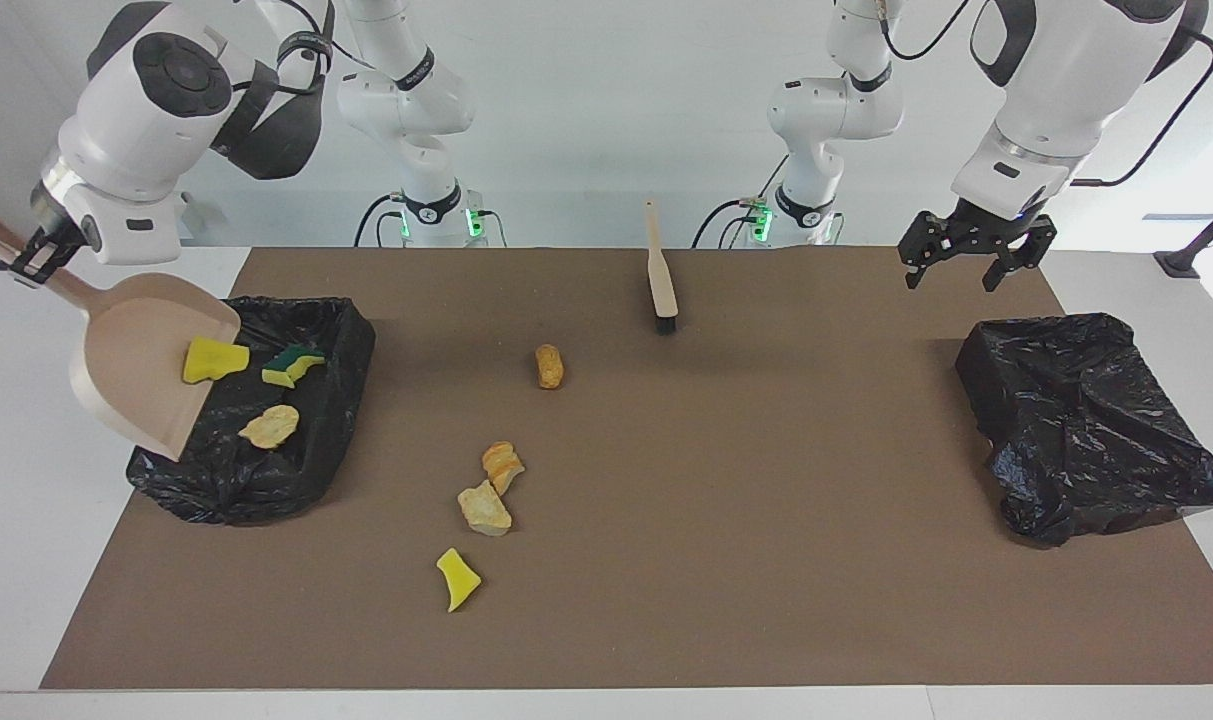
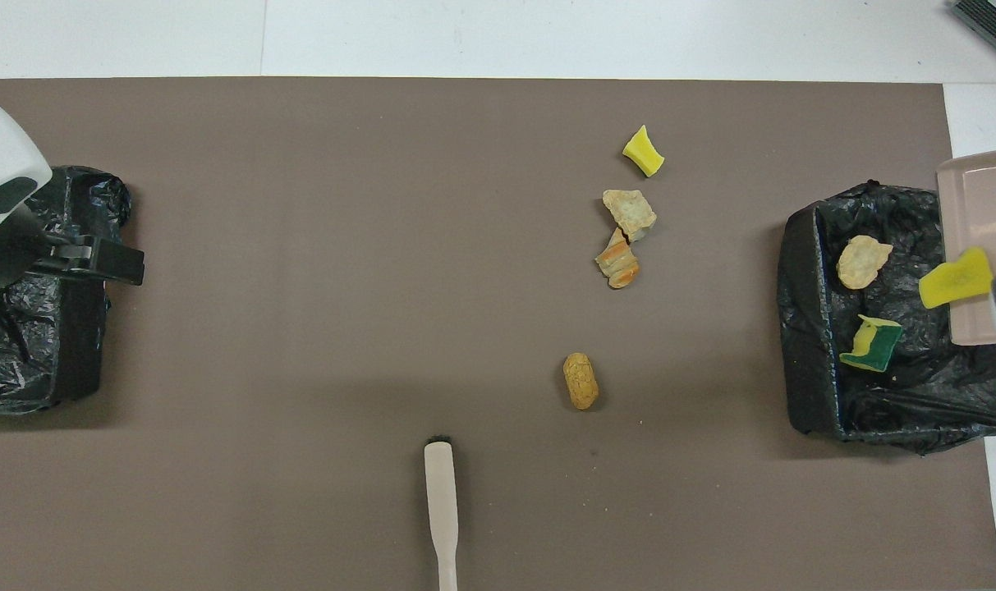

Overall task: Sweep and dump trash in bin
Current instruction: 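Shake the tilted dustpan over the bin with the right gripper, then return the dustpan to the table center with the right gripper and release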

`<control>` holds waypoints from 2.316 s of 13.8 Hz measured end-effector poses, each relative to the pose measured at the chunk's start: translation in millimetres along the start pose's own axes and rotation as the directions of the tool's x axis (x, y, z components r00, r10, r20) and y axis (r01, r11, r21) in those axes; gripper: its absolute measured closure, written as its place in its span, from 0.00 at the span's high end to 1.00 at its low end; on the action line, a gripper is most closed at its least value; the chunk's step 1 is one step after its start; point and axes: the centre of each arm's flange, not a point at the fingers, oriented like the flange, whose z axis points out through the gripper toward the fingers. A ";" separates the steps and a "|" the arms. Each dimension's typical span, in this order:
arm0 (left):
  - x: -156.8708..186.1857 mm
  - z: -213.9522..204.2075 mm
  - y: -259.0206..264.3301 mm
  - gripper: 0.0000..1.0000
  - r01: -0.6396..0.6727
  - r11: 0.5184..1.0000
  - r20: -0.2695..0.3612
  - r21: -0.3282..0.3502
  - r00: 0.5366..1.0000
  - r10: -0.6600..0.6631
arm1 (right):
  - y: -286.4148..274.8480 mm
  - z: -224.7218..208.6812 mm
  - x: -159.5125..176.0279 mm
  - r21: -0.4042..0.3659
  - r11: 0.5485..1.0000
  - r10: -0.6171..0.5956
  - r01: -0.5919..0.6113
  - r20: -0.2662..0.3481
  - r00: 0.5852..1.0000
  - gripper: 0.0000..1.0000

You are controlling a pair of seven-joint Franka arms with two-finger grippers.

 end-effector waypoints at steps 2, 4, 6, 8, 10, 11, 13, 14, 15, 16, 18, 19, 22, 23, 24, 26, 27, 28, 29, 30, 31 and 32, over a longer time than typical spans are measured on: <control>-0.1 0.1 -0.1 1.00 0.000 1.000 0.001 0.000 1.000 0.000 | 1.1 -3.2 2.3 -0.010 1.000 -0.004 0.004 0.000 1.000 0.31; -0.2 0.2 -0.2 1.00 0.000 1.000 0.002 0.000 1.000 0.000 | 0.8 -4.2 2.2 -0.010 1.000 -0.004 0.004 0.000 1.000 0.31; -0.2 0.2 -0.6 1.00 0.001 1.000 0.002 0.000 1.000 -0.001 | -1.9 -5.1 0.3 0.000 1.000 0.002 -0.002 -0.008 1.000 0.31; -0.4 0.3 -2.8 1.00 0.005 1.000 0.003 0.000 1.000 -0.005 | -7.4 -5.3 0.3 0.030 0.999 0.013 -0.012 -0.044 0.999 0.31; -0.5 0.5 -6.5 1.00 0.011 1.000 0.004 0.000 1.000 -0.011 | -14.6 -6.8 1.0 0.067 0.998 0.029 -0.022 -0.099 0.995 0.31; -0.6 0.6 -7.8 1.00 0.013 1.000 0.005 0.000 1.000 -0.013 | -18.1 -8.2 1.6 0.083 0.996 0.038 -0.027 -0.131 0.991 0.31; -0.7 0.7 -8.3 1.00 0.013 1.000 0.006 0.000 1.000 -0.013 | -25.1 -11.7 0.1 0.113 0.993 0.064 -0.042 -0.197 0.978 0.31; -0.8 0.7 -8.3 1.00 0.013 1.000 0.006 0.000 1.000 -0.013 | -29.3 -11.5 -0.4 0.141 0.988 0.098 -0.065 -0.242 0.965 0.31; -0.8 0.8 -8.3 1.00 0.013 1.000 0.006 0.000 1.000 -0.013 | -33.5 -9.6 0.3 0.180 0.978 0.154 -0.105 -0.284 0.946 0.31; -0.8 0.8 -8.3 1.00 0.013 1.000 0.007 0.000 1.000 -0.013 | -36.8 -6.1 0.6 0.224 0.962 0.224 -0.156 -0.317 0.922 0.31; -0.9 0.9 -8.3 1.00 0.013 1.000 0.007 0.000 1.000 -0.013 | -40.6 -1.8 0.0 0.297 0.921 0.351 -0.251 -0.358 0.865 0.31; -0.9 0.9 -8.3 1.00 0.013 1.000 0.008 0.000 1.000 -0.013 | -41.9 -1.8 0.8 0.333 0.895 0.413 -0.296 -0.370 0.832 0.31; -1.0 0.9 -8.3 1.00 0.013 1.000 0.008 0.000 1.000 -0.013 | -43.0 -3.4 14.2 0.443 0.795 0.581 -0.414 -0.358 0.731 0.31; -1.0 0.9 -8.4 1.00 0.013 1.000 0.008 0.000 1.000 -0.013 | -43.2 -4.2 21.1 0.486 0.750 0.636 -0.448 -0.345 0.690 0.31; -1.0 1.0 -8.6 1.00 0.013 1.000 0.009 0.000 1.000 -0.013 | -43.3 -5.9 29.2 0.529 0.703 0.687 -0.476 -0.328 0.649 0.31; -1.2 1.1 -12.2 1.00 0.020 1.000 0.009 0.000 1.000 -0.020 | -43.0 -12.6 46.5 0.608 0.602 0.774 -0.517 -0.286 0.564 0.31; -1.3 1.2 -15.0 1.00 0.024 1.000 0.010 0.000 1.000 -0.024 | -42.4 -18.5 56.7 0.643 0.553 0.809 -0.530 -0.262 0.525 0.31; -1.4 1.3 -16.2 1.00 0.026 1.000 0.010 0.000 1.000 -0.027 | -40.8 -27.9 69.2 0.670 0.508 0.837 -0.542 -0.237 0.492 0.31; -1.4 1.3 -16.3 1.00 0.027 1.000 0.010 0.000 1.000 -0.027 | -38.3 -41.4 84.4 0.689 0.465 0.863 -0.556 -0.212 0.459 0.31; -1.4 1.3 -16.2 1.00 0.026 1.000 0.010 0.000 1.000 -0.026 | -35.9 -58.7 101.5 0.702 0.425 0.885 -0.572 -0.189 0.426 0.31; -1.4 1.3 -16.2 1.00 0.026 1.000 0.010 0.000 1.000 -0.026 | -34.4 -76.4 118.7 0.712 0.387 0.904 -0.586 -0.167 0.394 0.31; -1.5 1.3 -16.2 1.00 0.026 1.000 0.011 0.000 1.000 -0.026 | -33.2 -92.8 135.0 0.720 0.355 0.919 -0.596 -0.151 0.365 0.31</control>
